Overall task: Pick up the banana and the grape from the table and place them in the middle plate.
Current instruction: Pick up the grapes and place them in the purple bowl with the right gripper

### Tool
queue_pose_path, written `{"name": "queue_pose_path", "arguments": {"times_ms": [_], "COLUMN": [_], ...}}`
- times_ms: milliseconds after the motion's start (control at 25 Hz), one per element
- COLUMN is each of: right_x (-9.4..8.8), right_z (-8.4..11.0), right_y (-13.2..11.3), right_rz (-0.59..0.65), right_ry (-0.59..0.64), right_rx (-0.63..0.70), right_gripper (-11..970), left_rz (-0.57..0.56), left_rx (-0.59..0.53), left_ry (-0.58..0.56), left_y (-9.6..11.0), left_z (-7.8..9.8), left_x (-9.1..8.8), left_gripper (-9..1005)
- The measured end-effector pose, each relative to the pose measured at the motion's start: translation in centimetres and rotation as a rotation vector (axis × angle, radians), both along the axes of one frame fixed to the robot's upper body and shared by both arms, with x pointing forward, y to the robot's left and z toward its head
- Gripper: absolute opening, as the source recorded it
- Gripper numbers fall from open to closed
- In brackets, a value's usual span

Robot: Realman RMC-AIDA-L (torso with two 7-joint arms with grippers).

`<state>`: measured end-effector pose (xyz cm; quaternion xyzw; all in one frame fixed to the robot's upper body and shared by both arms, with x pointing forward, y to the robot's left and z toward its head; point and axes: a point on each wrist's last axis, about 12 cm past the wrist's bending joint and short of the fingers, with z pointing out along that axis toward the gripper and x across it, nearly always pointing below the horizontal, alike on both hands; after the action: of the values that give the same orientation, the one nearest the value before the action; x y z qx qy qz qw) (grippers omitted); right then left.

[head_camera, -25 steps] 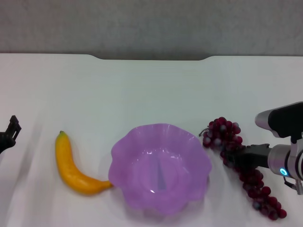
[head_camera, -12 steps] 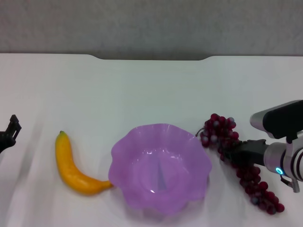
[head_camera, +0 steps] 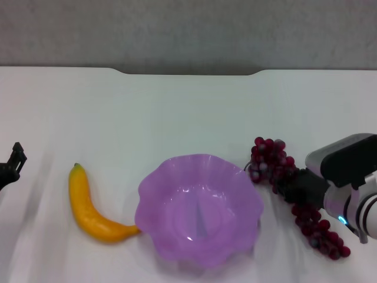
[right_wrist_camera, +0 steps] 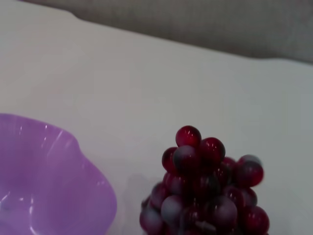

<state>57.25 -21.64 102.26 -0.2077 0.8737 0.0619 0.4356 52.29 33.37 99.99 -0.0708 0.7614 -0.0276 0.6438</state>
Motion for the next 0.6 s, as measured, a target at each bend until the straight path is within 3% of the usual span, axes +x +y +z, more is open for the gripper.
{"name": "queue_pose_path", "arguments": {"times_ms": [600], "right_x": [-3.1], "right_z": [-0.6], "right_y": [0.1], "right_rz": [0.0], "right_ry": [-0.372], "right_rx": [-0.047], "right_gripper": [424], "left_rz": [0.004], "left_rx": [-0.001], "left_ry": [-0.002], "left_y": [0.1], "left_z": [0.0], "left_x": [-0.1], "left_gripper": [711]}}
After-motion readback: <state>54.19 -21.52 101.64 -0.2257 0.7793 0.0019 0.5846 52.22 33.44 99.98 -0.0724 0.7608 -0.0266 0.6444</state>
